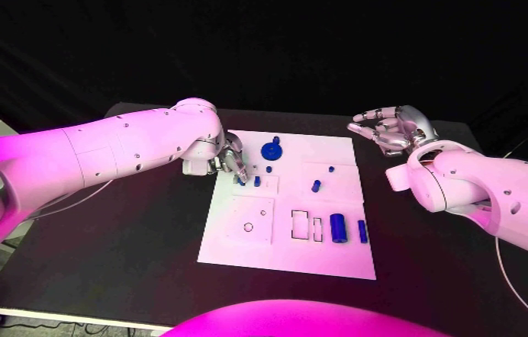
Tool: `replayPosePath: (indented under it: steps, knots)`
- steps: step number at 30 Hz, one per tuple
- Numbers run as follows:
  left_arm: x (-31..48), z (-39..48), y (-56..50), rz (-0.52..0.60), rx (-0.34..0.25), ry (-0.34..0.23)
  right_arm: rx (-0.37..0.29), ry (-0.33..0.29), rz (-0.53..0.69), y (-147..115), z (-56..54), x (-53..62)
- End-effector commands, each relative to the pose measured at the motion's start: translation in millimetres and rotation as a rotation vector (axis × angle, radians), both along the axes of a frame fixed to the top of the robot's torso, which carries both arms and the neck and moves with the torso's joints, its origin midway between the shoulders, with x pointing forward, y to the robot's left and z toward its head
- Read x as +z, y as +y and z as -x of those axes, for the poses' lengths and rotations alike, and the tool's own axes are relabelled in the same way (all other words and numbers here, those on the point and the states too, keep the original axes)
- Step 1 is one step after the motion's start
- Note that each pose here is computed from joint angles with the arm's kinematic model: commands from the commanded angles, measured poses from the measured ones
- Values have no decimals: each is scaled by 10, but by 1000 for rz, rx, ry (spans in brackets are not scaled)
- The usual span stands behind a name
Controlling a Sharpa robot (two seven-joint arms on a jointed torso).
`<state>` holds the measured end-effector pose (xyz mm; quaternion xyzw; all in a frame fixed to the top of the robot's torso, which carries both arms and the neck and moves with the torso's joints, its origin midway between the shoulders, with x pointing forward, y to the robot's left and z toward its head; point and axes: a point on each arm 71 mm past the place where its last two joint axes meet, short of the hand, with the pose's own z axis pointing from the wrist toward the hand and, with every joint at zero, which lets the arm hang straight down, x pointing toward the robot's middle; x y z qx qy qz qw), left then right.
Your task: Assemble the parts on the task board
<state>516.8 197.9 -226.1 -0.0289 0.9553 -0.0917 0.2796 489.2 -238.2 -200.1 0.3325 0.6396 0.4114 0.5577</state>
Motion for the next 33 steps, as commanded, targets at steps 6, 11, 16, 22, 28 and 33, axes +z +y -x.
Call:
replayPosePath:
  steps: [6,11,16,22,28,33]
  knots:
    - [-69,28,-19,1,19,18,20,-10,2,19,7,7]
    - [-91,32,-21,2,30,13,20,-10,2,17,8,7]
    - [-95,28,-19,4,42,-1,19,-10,2,13,9,8]
    - [-93,18,-5,8,59,-18,19,-11,1,12,11,8]
    - [-93,15,16,3,63,-27,18,-11,1,10,11,9]
    - [-95,17,43,-3,62,-27,16,-12,1,5,12,10]
